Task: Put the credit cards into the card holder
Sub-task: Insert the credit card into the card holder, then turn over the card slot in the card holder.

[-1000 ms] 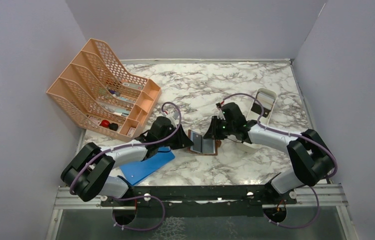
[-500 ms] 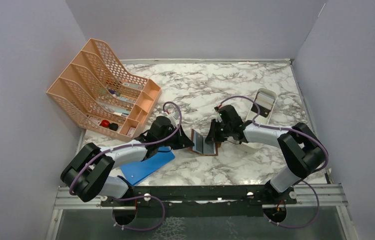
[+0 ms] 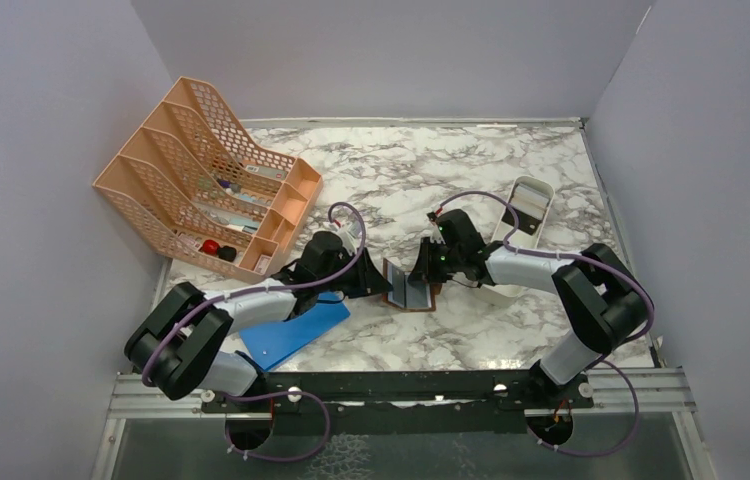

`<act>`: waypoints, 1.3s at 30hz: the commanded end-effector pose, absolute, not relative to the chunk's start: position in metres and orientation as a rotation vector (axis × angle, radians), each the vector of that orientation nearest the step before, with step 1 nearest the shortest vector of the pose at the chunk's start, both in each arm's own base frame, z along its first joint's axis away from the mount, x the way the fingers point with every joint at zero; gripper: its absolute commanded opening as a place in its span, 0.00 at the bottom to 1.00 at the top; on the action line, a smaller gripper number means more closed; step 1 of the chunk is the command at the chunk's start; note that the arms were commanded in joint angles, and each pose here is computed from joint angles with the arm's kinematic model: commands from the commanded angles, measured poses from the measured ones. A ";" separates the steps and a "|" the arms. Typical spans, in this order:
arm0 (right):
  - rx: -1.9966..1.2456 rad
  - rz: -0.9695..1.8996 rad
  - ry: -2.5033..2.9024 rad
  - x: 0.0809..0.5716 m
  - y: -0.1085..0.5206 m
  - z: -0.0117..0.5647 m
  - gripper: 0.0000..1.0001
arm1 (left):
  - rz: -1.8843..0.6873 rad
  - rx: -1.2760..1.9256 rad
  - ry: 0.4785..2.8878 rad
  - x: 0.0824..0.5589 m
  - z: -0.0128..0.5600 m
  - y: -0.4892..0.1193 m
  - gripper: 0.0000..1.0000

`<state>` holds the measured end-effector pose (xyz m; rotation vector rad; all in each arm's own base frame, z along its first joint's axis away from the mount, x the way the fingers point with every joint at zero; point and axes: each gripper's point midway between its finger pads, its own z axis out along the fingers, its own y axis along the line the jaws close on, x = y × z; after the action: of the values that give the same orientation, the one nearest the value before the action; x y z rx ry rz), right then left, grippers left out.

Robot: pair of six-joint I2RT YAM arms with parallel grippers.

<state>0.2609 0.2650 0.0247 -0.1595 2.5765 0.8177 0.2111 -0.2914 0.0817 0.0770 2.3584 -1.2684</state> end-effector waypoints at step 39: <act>-0.169 0.843 2.618 0.246 0.264 0.001 0.14 | -1.198 0.117 2.359 0.229 0.065 -0.299 0.06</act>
<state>0.2616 0.2717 0.0239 -0.1713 2.5434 0.8745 0.2241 -0.3018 0.0784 0.1086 2.3395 -1.2650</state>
